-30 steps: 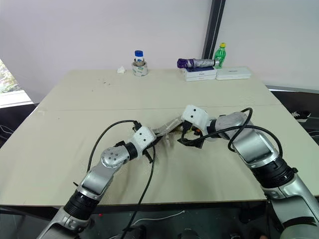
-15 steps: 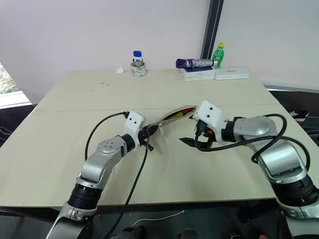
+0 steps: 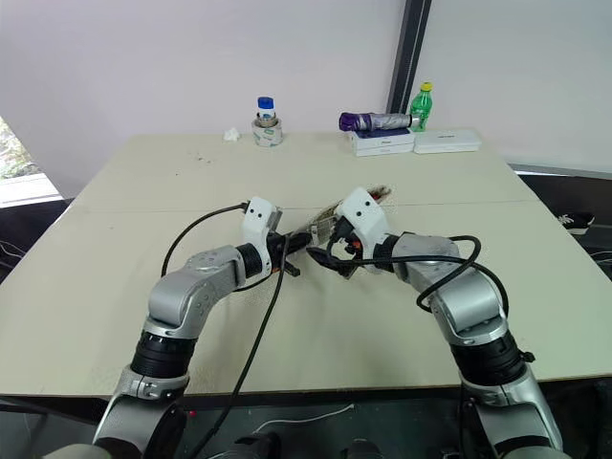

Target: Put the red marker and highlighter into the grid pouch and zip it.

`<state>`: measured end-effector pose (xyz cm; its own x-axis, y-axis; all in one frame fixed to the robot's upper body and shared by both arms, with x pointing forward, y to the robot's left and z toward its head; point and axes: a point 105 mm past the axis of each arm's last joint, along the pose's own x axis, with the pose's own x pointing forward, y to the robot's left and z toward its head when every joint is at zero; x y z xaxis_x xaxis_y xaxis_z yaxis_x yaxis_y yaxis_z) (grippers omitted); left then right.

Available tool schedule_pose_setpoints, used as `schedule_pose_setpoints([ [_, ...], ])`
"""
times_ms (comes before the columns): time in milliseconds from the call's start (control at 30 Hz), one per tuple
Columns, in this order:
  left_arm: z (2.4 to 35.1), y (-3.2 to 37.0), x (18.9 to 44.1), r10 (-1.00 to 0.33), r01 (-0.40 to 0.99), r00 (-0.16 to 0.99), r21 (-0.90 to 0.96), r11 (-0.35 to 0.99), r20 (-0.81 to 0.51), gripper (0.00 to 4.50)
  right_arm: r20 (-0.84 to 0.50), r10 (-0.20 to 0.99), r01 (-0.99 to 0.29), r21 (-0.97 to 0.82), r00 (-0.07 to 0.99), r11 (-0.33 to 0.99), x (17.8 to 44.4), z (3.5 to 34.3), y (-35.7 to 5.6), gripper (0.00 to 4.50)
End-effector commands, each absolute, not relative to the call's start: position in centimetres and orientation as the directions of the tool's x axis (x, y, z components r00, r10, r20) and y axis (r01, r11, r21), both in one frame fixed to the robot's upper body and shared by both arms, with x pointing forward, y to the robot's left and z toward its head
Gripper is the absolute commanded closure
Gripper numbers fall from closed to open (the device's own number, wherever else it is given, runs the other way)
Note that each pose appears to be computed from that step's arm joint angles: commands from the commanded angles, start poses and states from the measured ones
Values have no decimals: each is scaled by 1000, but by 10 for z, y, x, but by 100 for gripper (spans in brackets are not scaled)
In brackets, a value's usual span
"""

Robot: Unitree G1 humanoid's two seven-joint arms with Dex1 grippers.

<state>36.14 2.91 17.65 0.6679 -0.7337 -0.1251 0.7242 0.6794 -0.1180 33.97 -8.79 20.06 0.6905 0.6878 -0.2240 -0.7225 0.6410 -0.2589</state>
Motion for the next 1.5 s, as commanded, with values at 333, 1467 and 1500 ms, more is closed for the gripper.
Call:
schedule_pose_setpoints([
  [333,188,20,359,-764,750,631,-147,645,-137,450,-181,686,-708,-239,705,664,340,203,-76,3],
  [1467,148,75,369,-645,675,730,99,731,-226,450,-117,308,-326,-476,944,817,363,257,-212,446],
  [1500,146,77,368,-643,674,732,99,732,-227,450,-115,280,-300,-485,953,822,363,259,-221,446],
])
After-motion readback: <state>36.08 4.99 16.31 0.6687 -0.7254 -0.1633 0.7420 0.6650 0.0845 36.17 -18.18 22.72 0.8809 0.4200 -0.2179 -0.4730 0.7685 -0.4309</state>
